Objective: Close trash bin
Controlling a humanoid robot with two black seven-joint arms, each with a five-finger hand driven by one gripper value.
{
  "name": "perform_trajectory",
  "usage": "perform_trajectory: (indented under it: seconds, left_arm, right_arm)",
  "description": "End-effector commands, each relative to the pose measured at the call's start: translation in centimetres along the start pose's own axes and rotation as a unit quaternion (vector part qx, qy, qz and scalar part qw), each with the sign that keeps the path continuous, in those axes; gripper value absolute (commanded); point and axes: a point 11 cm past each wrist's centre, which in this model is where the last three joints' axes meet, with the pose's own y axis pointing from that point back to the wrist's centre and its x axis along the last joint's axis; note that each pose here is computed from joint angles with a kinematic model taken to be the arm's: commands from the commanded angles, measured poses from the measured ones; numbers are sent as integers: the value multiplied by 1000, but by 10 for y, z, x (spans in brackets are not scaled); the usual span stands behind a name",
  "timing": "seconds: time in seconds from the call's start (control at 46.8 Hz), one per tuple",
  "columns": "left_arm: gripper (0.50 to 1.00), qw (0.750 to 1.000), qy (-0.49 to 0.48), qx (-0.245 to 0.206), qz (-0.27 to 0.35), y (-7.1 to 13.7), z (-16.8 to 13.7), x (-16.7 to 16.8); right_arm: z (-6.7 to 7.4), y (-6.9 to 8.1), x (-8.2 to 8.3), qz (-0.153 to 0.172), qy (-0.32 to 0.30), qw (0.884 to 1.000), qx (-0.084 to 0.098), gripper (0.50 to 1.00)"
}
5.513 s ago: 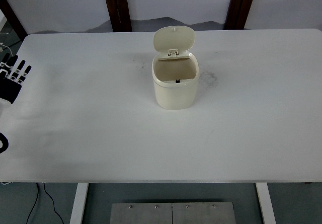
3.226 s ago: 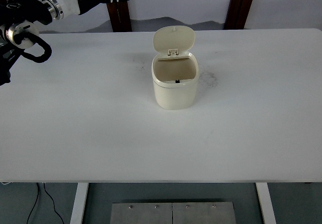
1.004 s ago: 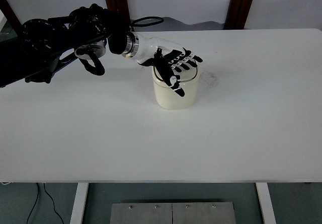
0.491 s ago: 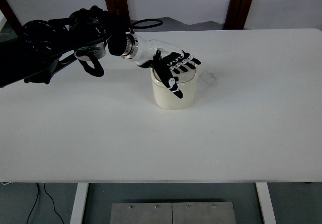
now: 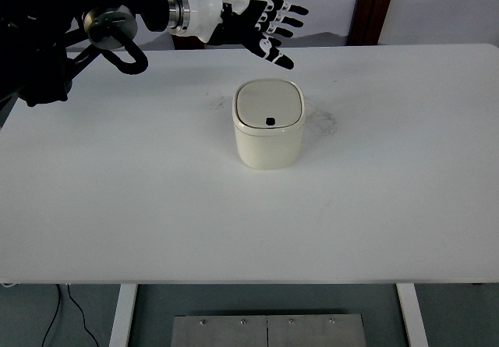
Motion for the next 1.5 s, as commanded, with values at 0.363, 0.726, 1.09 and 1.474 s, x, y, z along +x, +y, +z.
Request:
perform_trajectory:
  seconds: [0.363,0.726,1.09,1.474]
  left_arm:
    - [1000,948,225,-145,172,88,-61,115]
    - [1000,858,377,-235,258,151,-154,140]
    - [1000,767,479,-272,330,202,-244,136]
    - [1000,699,542,-289,367,221,-306,111]
  right_arm:
    - [0,0,0,0,1,1000,0,991]
    - [0,0,0,0,0,1000,0,993]
    - [0,0,0,0,0,1000,0,991]
    - [0,0,0,0,1,1000,0,993]
